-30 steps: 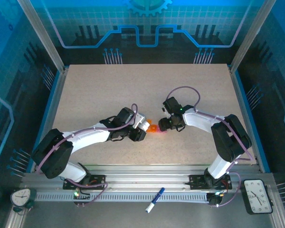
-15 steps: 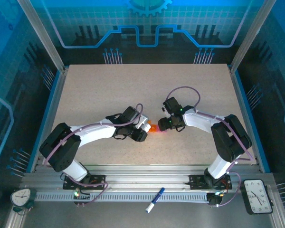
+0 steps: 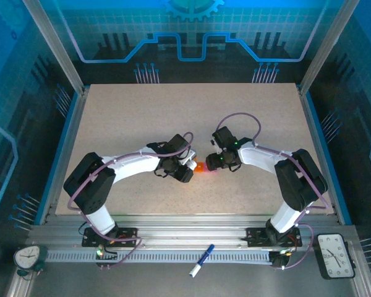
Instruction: Sort the pills into containers
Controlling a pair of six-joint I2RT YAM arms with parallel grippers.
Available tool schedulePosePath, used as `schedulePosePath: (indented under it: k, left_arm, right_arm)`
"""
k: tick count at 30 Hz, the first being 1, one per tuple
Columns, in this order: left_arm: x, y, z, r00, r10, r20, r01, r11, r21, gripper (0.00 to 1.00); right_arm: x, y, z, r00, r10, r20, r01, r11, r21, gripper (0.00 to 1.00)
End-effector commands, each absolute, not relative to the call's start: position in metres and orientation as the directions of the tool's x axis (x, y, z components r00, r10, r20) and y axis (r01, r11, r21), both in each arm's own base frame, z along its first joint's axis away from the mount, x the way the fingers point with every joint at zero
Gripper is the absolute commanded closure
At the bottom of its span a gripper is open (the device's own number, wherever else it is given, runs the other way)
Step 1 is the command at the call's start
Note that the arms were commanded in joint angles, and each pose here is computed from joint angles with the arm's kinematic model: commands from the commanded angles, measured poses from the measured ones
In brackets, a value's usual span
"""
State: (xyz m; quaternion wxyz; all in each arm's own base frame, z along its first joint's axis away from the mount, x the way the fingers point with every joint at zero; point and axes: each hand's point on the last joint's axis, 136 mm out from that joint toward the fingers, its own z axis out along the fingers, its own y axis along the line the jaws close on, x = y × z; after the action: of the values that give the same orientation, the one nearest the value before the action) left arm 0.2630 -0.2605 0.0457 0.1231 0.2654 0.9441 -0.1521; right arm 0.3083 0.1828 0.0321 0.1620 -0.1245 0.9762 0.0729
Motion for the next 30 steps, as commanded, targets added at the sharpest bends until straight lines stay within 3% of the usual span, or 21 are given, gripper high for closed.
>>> schedulePosePath:
  k: [1,30]
  left_arm:
    - [0.2580,-0.2577,0.0467,-0.818,0.506,-0.272,0.561,0.806,-0.187,1.00]
    - [0.2555,-0.2533,0.0484,-0.813,0.568,-0.128,0.581,0.803,-0.134,1.00]
  right_arm:
    - [0.2883,0.1742,0.0102,-0.937,-0.237,-0.255,-0.261,0.963,0.066,0.31]
    - [0.2886,0.1749,0.0094,-0.939,-0.229,-0.256,-0.254,0.965,0.068,0.31]
